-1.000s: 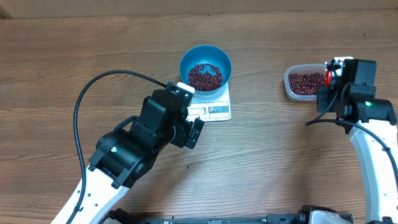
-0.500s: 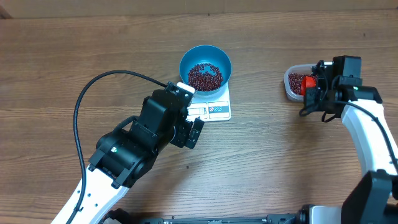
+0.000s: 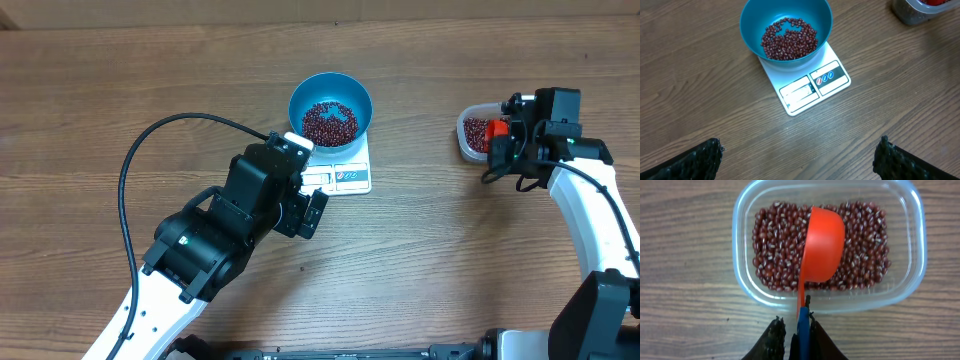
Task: Scoop item into bowl and weigh 150g on scale
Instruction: 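Lower the red scoop into the beans and scoop with the right gripper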
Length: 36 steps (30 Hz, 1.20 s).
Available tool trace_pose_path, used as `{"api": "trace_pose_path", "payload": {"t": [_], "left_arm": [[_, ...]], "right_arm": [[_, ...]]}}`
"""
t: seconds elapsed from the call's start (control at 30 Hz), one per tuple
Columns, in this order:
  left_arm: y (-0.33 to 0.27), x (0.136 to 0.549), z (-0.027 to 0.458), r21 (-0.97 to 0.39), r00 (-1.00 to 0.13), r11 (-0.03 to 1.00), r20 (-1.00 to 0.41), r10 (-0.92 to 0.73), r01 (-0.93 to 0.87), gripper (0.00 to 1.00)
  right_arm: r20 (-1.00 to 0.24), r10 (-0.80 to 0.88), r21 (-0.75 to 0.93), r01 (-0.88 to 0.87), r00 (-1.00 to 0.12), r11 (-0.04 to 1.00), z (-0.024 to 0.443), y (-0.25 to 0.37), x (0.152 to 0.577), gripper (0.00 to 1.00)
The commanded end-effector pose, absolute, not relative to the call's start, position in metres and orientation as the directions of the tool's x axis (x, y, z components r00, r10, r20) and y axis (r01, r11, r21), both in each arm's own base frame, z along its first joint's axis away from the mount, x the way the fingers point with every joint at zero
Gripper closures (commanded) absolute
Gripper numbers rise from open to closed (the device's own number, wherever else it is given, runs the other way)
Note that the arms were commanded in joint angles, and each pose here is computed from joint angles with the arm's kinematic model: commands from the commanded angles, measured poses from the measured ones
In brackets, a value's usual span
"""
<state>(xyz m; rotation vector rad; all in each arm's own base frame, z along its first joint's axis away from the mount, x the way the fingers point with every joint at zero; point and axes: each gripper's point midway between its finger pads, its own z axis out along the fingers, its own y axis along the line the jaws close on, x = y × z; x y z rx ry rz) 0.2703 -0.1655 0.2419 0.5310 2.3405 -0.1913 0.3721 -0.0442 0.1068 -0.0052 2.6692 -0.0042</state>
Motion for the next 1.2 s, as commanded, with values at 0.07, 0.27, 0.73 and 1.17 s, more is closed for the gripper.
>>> {"api": "trace_pose_path", "payload": {"t": [0.07, 0.27, 0.73, 1.17], "left_arm": [[-0.164, 0.273, 0.244, 0.029, -0.65, 0.904, -0.686, 0.328, 0.426, 0.01], [-0.164, 0.273, 0.244, 0.029, -0.65, 0.904, -0.686, 0.328, 0.426, 0.0], [-0.164, 0.273, 0.244, 0.029, -0.65, 0.904, -0.686, 0.328, 0.426, 0.01], [-0.164, 0.273, 0.244, 0.029, -0.65, 0.904, -0.686, 0.328, 0.426, 0.0]], "right_arm": [[-0.504, 0.0, -0.008, 0.004, -0.864, 1.0, 0.115, -0.047, 0.385, 0.78], [-0.531, -0.003, -0.013, 0.005, -0.848, 1.0, 0.119, -0.048, 0.391, 0.73], [-0.53, -0.003, -0.013, 0.004, -0.848, 1.0, 0.118, -0.048, 0.391, 0.86], [-0.543, -0.004, -0.019, 0.007, -0.84, 1.0, 0.121, -0.049, 0.394, 0.96]]}}
